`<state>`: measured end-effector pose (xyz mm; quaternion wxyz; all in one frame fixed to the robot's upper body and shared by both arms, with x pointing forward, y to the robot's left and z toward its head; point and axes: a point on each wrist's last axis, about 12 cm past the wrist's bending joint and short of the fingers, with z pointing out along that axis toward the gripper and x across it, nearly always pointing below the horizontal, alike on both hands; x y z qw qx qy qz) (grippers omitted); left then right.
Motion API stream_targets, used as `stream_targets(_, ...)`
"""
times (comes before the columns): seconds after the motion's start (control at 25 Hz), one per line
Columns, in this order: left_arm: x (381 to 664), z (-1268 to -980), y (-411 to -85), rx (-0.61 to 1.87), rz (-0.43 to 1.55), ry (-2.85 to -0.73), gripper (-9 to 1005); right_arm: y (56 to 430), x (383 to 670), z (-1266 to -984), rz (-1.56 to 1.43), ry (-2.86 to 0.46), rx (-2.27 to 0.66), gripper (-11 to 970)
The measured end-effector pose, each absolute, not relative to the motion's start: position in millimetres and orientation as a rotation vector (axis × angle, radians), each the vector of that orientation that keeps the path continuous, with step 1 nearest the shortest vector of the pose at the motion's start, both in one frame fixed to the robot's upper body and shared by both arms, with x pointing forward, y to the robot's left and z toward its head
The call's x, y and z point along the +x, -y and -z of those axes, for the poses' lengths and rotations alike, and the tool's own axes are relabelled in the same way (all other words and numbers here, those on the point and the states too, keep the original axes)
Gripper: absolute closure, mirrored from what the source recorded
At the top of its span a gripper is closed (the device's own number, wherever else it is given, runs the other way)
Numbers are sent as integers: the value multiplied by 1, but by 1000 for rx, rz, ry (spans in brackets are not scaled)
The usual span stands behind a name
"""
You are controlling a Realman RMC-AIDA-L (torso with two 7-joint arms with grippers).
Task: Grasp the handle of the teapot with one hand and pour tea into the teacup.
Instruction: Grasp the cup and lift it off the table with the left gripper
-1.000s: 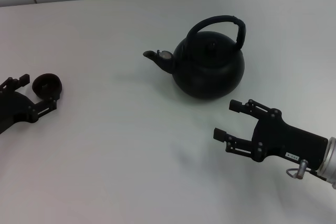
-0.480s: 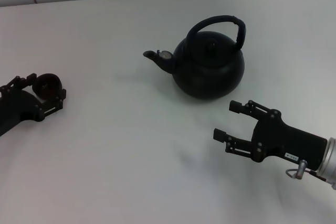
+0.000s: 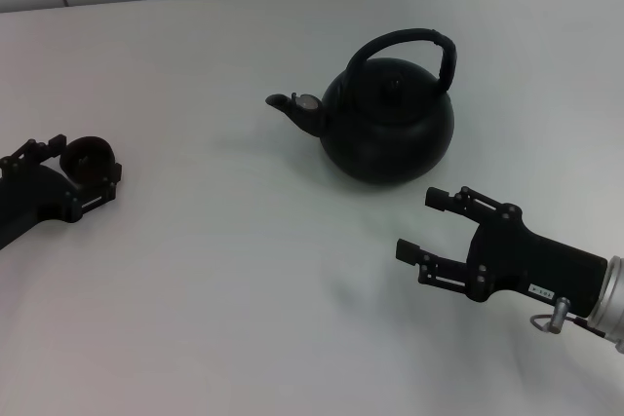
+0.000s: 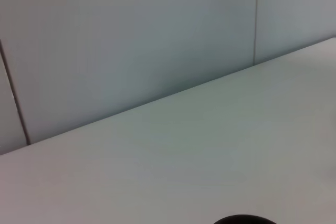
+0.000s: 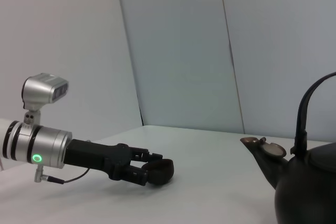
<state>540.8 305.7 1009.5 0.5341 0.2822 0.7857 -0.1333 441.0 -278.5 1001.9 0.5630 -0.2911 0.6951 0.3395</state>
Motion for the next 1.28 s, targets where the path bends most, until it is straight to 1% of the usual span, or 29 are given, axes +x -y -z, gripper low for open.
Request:
stream_targets(0.8,541,-1009,-304,676,320,-1876,256,278,440,-1001,-804,-1639,-681,139)
stream_targets(0.92,541,-1009,-304,672,325,-1874,282,278,440,-1001,-804,-1638,-681,139)
stream_targets(1.0,541,-1010,-303,668,341,-1866,299,278,440,-1001,-804,-1638,-681,139)
stream_targets(1.16,540,-1014,-300,664,382,-1839,293,278,440,-1001,-803,-1638,-681,139)
stream_targets(1.28,539,-1019,-295,665,452,-1804,288,278,439,-1001,-803,-1640,-679,139)
